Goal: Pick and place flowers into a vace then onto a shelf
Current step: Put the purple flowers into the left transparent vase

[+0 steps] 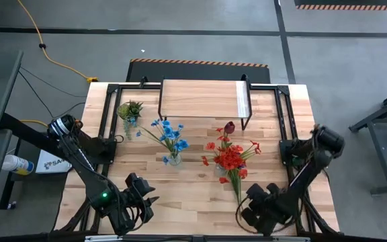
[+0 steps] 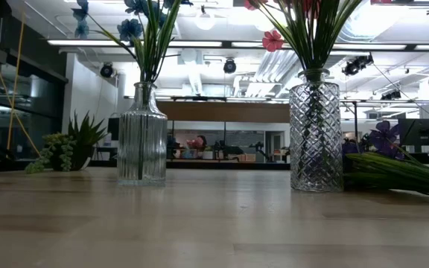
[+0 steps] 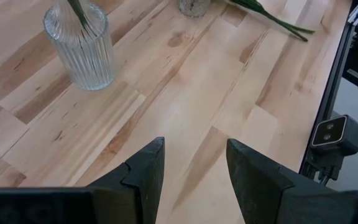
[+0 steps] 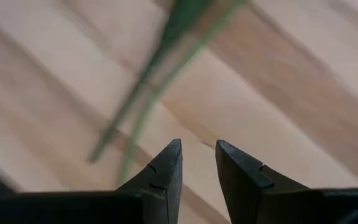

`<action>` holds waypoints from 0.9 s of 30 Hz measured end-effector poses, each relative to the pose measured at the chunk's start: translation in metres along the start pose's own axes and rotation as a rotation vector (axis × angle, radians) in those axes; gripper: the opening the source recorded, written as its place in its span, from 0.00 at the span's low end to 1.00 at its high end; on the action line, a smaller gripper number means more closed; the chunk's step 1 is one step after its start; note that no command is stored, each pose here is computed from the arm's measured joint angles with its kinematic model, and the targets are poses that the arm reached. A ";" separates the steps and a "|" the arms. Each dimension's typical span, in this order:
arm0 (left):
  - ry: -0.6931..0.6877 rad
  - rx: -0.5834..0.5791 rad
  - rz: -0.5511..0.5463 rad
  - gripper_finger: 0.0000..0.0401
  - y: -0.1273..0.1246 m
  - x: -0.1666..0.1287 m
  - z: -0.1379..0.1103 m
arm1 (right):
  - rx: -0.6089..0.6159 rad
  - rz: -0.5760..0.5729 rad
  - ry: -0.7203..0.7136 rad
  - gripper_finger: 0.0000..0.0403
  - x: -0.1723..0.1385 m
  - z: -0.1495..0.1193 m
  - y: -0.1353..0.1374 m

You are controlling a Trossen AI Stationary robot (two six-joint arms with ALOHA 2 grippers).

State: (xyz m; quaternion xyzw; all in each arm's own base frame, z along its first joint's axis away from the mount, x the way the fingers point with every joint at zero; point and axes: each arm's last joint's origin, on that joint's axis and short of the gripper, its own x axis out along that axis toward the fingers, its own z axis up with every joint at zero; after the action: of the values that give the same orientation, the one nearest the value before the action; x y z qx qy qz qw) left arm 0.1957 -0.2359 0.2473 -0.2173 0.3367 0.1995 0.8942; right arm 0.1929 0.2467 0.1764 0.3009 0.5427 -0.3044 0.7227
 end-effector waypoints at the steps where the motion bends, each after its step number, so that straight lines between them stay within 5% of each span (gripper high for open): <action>1: -0.003 0.000 0.000 0.52 0.000 0.000 0.000 | 0.013 0.043 0.006 0.22 0.003 0.003 -0.005; 12: -0.006 -0.011 -0.003 0.52 0.000 0.000 0.000 | 0.065 0.278 0.091 0.22 0.005 0.026 -0.037; 27: -0.025 -0.007 0.003 0.52 0.000 0.000 0.001 | 0.071 0.416 0.017 0.23 -0.002 0.035 -0.026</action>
State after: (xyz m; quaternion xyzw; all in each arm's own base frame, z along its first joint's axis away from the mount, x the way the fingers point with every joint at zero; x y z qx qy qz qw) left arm 0.1961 -0.2354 0.2478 -0.2176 0.3250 0.2048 0.8973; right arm 0.1939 0.2036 0.1834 0.4344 0.4638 -0.1651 0.7542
